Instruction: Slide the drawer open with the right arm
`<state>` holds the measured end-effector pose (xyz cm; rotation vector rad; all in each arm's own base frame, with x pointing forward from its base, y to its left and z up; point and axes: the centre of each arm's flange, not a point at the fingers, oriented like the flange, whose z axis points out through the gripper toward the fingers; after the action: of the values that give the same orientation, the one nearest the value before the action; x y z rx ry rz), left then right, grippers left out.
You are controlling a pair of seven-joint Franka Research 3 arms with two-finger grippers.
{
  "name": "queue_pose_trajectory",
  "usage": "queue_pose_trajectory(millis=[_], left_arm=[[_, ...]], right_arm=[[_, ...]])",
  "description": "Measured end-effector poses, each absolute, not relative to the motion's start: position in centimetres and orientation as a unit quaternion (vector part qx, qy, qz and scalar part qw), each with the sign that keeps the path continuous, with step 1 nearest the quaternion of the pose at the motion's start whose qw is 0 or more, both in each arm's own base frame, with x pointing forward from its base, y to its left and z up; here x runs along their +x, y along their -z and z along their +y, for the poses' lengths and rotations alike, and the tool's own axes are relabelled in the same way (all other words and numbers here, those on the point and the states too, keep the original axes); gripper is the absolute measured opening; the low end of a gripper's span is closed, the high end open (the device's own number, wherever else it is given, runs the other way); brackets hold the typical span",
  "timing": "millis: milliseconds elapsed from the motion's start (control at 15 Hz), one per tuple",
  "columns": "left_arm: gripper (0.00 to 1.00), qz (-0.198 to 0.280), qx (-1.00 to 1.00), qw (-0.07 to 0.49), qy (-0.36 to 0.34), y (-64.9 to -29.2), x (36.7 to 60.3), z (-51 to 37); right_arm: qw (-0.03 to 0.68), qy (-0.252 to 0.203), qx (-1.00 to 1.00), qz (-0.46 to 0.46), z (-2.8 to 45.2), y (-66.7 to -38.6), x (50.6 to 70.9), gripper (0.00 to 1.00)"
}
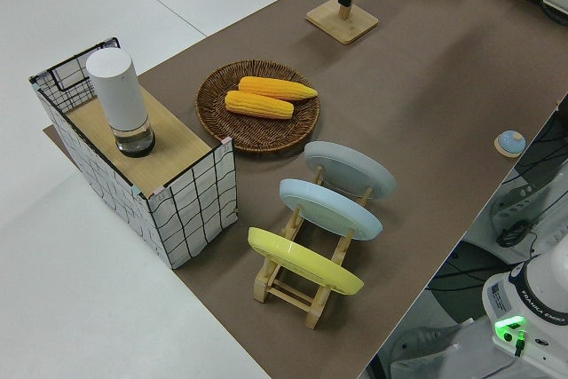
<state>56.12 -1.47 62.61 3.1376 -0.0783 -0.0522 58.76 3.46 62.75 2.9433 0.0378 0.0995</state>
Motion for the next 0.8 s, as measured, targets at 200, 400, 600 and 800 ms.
queue_pose_trajectory(millis=[200, 400, 600, 800], left_arm=[[1.00, -0.025, 1.000, 0.001, 0.017, -62.6, 56.1, -1.5], [1.00, -0.025, 1.000, 0.001, 0.017, -62.6, 56.1, -1.5], [1.00, -0.025, 1.000, 0.001, 0.017, -62.6, 56.1, -1.5], [1.00, -0.025, 1.000, 0.001, 0.017, -62.6, 56.1, -1.5]], right_arm=[[0.151, -0.038, 0.987, 0.033, 4.8, -62.6, 58.9, 0.99], [0.202, -0.045, 0.977, 0.053, 6.2, -62.7, 59.0, 0.99], [0.258, -0.055, 0.962, 0.073, 8.2, -62.6, 59.2, 0.99], [0.307, -0.061, 0.946, 0.084, 10.5, -61.5, 59.7, 0.99]])
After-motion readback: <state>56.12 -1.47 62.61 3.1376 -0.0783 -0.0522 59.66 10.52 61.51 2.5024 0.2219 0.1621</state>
